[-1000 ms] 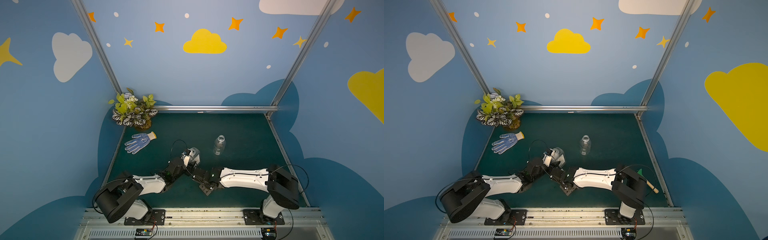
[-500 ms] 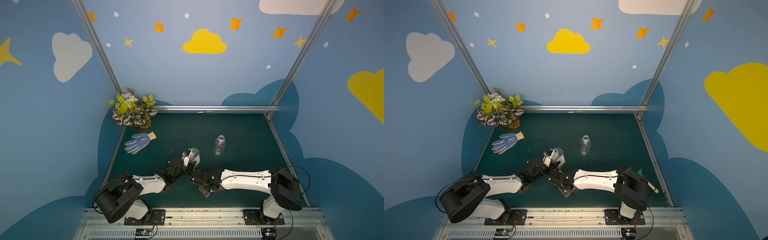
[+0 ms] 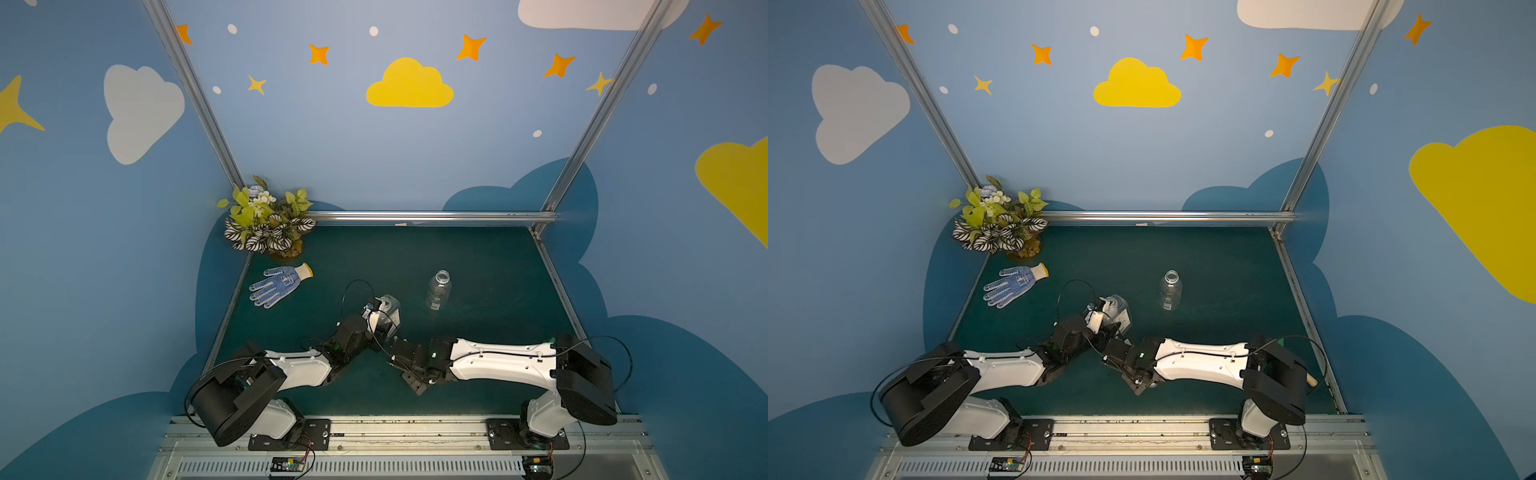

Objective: Screw on the bottle caps
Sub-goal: Screw the bottle cap onto the plastic bottle.

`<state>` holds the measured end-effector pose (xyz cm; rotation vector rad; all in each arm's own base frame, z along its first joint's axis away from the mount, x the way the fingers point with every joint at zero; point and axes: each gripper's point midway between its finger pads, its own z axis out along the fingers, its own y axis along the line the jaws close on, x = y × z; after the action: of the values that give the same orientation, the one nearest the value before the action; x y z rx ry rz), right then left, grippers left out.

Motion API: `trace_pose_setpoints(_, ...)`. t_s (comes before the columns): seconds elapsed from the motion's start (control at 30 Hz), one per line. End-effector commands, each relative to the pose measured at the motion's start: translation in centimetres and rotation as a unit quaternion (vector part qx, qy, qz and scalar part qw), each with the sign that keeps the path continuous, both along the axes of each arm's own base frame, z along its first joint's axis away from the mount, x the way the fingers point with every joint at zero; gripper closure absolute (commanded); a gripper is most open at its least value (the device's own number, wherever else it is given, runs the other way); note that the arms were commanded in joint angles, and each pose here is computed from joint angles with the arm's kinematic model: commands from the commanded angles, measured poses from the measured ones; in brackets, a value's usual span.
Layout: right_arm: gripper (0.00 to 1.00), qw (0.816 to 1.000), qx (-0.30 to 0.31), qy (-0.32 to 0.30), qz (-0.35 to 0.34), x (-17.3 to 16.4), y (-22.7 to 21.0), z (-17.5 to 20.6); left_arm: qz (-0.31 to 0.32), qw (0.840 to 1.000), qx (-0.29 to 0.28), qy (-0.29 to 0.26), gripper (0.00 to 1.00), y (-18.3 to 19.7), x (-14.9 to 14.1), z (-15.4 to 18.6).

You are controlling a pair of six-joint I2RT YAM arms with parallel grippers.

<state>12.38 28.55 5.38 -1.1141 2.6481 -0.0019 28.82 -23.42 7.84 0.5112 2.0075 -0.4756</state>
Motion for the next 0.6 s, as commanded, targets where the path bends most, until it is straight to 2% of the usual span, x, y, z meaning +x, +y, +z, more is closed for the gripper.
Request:
trace_pose_setpoints(0.0, 0.44, 0.999, -0.023, 0.012, -0.019, -0.1, -1.6, -0.5, -0.001, 0.998, 0.046, 0.051, 0.62, 1.2, -1.2, -3.3)
trace_pose_setpoints(0.57, 0.44, 0.997, -0.052, 0.053, -0.037, -1.2, -2.4, -3.2, -0.003, 0.997, 0.051, 0.054, 0.62, 1.1, -1.2, -3.5)
